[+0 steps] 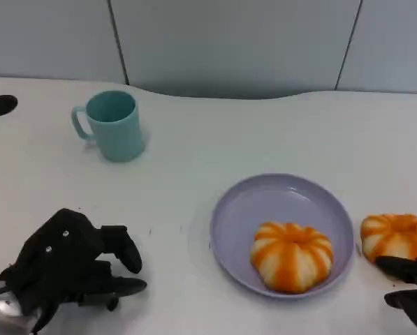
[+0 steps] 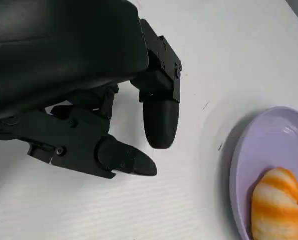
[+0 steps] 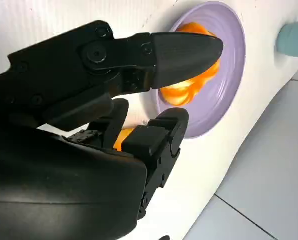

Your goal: Grasp the bread from the table and place it into the plate.

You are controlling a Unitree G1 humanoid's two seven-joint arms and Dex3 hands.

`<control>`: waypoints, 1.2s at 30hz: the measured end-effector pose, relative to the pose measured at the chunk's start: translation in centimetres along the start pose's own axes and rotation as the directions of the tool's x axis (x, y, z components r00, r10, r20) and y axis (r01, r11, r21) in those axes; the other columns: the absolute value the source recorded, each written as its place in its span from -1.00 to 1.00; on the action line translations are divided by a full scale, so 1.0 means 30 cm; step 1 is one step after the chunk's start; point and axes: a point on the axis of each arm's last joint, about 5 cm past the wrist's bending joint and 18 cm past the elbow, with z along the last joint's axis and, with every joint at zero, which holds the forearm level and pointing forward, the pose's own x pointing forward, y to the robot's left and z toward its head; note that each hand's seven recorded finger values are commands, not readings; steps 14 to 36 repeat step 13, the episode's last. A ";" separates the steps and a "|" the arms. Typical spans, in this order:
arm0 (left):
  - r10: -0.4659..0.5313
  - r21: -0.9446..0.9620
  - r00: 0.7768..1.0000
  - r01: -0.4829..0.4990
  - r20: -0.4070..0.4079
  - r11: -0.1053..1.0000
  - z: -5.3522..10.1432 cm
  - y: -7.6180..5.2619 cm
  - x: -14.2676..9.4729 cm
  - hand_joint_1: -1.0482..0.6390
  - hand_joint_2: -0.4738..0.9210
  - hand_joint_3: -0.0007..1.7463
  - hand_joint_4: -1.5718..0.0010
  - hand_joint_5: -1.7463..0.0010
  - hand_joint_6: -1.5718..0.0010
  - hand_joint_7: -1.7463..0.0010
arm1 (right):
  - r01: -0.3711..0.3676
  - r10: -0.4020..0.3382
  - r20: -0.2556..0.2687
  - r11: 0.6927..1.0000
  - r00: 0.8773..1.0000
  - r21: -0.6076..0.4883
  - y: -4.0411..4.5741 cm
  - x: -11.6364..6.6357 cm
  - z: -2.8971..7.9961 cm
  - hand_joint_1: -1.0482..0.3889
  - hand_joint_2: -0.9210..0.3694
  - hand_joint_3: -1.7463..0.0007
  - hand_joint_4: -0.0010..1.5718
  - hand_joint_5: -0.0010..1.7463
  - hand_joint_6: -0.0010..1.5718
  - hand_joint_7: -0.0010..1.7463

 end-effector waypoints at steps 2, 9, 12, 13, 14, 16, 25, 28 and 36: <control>0.001 0.002 1.000 -0.001 -0.001 1.000 0.000 0.000 0.000 -0.04 0.99 -0.91 0.16 -1.00 0.41 -1.00 | 0.000 0.000 -0.001 1.000 1.000 -0.001 0.000 -0.001 0.000 -0.07 -1.00 0.58 -0.33 -0.35 -0.09 -1.00; 0.003 0.011 1.000 -0.003 0.004 1.000 0.000 0.002 -0.001 -0.04 0.99 -0.93 0.18 -1.00 0.42 -1.00 | -0.004 0.004 -0.008 1.000 1.000 0.001 -0.001 0.000 0.002 -0.04 -1.00 0.58 -0.31 -0.36 -0.08 -1.00; 0.003 0.012 1.000 -0.003 0.007 1.000 -0.005 0.003 0.000 -0.05 1.00 -0.93 0.19 -1.00 0.42 -1.00 | -0.004 0.004 -0.005 1.000 1.000 0.000 -0.001 0.002 0.004 -0.04 -1.00 0.58 -0.30 -0.36 -0.08 -0.99; 0.003 0.013 1.000 -0.003 0.009 1.000 -0.005 0.004 0.001 -0.05 1.00 -0.93 0.19 -1.00 0.42 -1.00 | -0.004 0.004 -0.003 1.000 1.000 0.000 -0.002 0.004 0.005 -0.04 -1.00 0.58 -0.29 -0.36 -0.07 -0.99; 0.003 0.013 1.000 -0.003 0.009 1.000 -0.005 0.004 0.001 -0.05 1.00 -0.93 0.19 -1.00 0.42 -1.00 | -0.004 0.004 -0.003 1.000 1.000 0.000 -0.002 0.004 0.005 -0.04 -1.00 0.58 -0.29 -0.36 -0.07 -0.99; 0.003 0.013 1.000 -0.003 0.009 1.000 -0.005 0.004 0.001 -0.05 1.00 -0.93 0.19 -1.00 0.42 -1.00 | -0.004 0.004 -0.003 1.000 1.000 0.000 -0.002 0.004 0.005 -0.04 -1.00 0.58 -0.29 -0.36 -0.07 -0.99; 0.003 0.013 1.000 -0.003 0.009 1.000 -0.005 0.004 0.001 -0.05 1.00 -0.93 0.19 -1.00 0.42 -1.00 | -0.004 0.004 -0.003 1.000 1.000 0.000 -0.002 0.004 0.005 -0.04 -1.00 0.58 -0.29 -0.36 -0.07 -0.99; 0.003 0.013 1.000 -0.003 0.009 1.000 -0.005 0.004 0.001 -0.05 1.00 -0.93 0.19 -1.00 0.42 -1.00 | -0.004 0.004 -0.003 1.000 1.000 0.000 -0.002 0.004 0.005 -0.04 -1.00 0.58 -0.29 -0.36 -0.07 -0.99; 0.003 0.013 1.000 -0.003 0.009 1.000 -0.005 0.004 0.001 -0.05 1.00 -0.93 0.19 -1.00 0.42 -1.00 | -0.004 0.004 -0.003 1.000 1.000 0.000 -0.002 0.004 0.005 -0.04 -1.00 0.58 -0.29 -0.36 -0.07 -0.99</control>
